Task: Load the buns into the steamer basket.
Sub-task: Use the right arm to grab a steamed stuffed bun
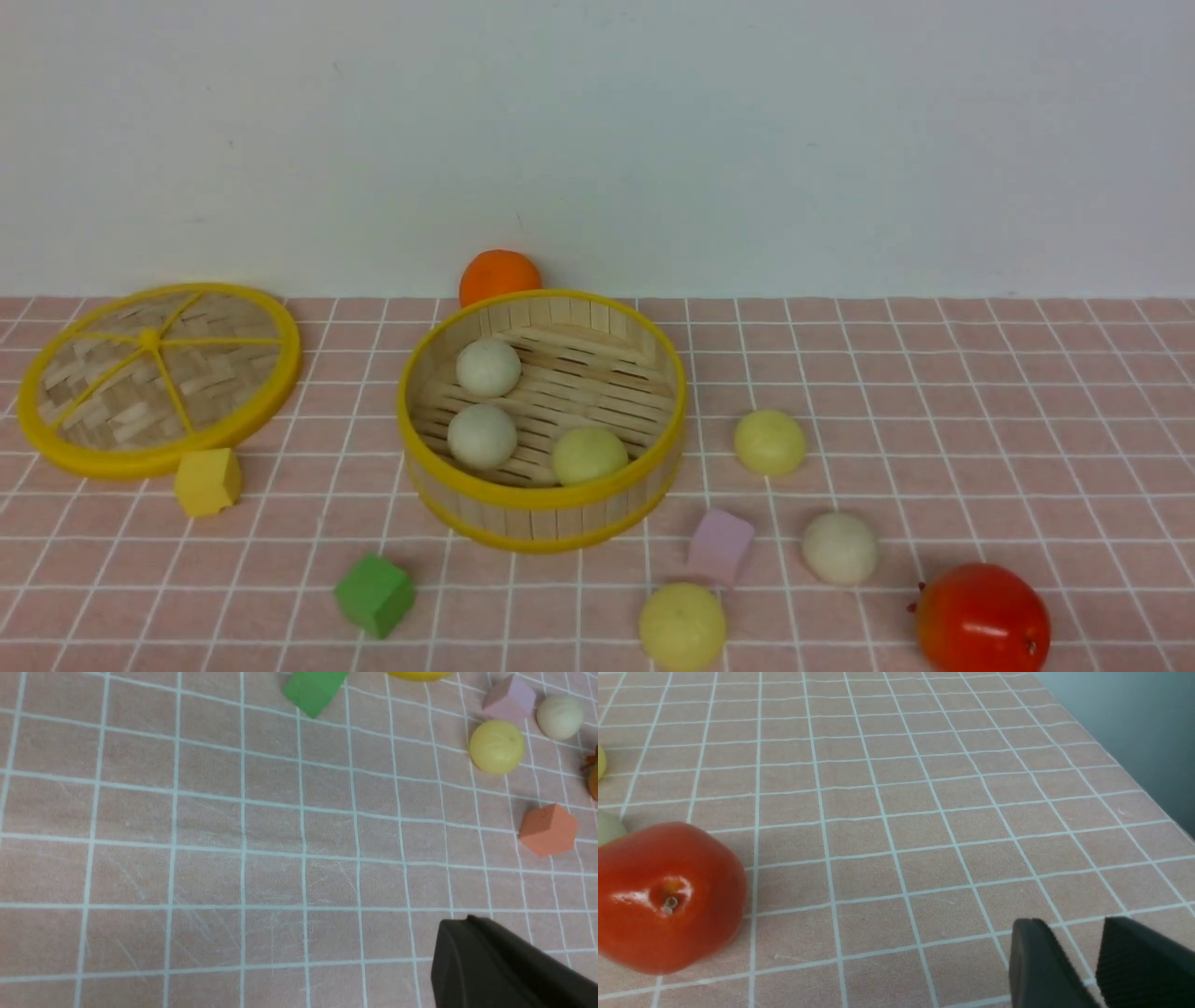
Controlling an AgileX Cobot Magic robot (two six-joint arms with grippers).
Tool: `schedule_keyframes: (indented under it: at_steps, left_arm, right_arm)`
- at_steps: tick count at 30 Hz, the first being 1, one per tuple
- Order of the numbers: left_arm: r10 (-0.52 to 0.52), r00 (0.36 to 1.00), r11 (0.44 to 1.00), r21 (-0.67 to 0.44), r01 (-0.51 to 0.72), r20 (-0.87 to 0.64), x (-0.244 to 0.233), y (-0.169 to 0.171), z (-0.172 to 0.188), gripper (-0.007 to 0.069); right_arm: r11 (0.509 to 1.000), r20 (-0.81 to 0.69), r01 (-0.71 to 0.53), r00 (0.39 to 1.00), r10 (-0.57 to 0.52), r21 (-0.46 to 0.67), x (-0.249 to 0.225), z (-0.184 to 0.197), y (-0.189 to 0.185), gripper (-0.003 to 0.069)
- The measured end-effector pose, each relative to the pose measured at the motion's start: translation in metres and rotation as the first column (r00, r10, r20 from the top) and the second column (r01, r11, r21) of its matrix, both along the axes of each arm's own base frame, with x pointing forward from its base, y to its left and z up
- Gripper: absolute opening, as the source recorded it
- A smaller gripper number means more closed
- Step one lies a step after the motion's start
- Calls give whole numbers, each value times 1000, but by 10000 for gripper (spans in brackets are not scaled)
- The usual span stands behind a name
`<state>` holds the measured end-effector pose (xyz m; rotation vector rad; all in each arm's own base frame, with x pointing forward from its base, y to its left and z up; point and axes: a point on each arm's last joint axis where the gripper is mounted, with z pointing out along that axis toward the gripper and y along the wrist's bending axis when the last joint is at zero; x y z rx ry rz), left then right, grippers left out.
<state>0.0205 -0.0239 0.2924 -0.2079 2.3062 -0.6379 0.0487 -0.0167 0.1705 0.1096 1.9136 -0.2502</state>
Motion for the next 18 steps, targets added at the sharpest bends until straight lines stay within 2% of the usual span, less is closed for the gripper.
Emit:
schedule_keyframes:
  at_steps: [10,18]
  left_arm:
    - [12,999,1000,-4,-11,35,2,1,2,13]
    - [91,951,996,-5,-94,296,21,6,13,13]
  right_arm:
    - [1000,0,0,1000,0,0,0,0,0,242]
    - [1000,0,0,1000,0,0,0,0,0,242]
